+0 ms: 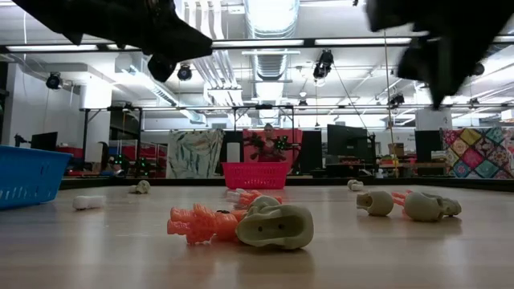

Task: Sort Halloween decoration
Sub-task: Put the white skeleton toy into the blue bin

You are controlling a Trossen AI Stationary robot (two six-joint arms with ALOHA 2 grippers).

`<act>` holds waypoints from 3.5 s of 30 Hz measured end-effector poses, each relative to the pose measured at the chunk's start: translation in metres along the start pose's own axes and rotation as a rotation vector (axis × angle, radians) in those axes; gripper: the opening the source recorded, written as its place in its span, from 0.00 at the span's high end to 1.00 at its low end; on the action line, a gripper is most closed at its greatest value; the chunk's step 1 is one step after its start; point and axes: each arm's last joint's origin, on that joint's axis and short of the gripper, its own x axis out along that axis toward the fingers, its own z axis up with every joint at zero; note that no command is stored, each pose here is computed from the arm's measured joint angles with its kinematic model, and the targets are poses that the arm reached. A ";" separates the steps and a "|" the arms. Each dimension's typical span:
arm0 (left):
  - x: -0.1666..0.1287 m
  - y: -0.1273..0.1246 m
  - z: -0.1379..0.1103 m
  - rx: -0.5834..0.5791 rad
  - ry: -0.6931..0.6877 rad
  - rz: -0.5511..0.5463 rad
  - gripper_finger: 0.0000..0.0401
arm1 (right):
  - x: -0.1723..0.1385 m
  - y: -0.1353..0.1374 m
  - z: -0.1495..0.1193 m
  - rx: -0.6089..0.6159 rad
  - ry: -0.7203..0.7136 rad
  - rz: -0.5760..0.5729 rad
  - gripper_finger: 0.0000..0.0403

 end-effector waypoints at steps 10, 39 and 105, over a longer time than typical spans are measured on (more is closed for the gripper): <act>0.000 -0.004 -0.001 -0.043 0.000 -0.019 0.81 | 0.008 -0.023 0.055 -0.266 -0.410 -0.047 0.64; 0.000 -0.004 -0.001 -0.050 0.004 -0.018 0.81 | 0.117 -0.062 0.112 -0.633 -0.563 0.178 0.64; 0.000 -0.004 0.000 -0.062 -0.002 -0.018 0.81 | 0.157 -0.093 0.118 -0.546 -0.469 0.173 0.66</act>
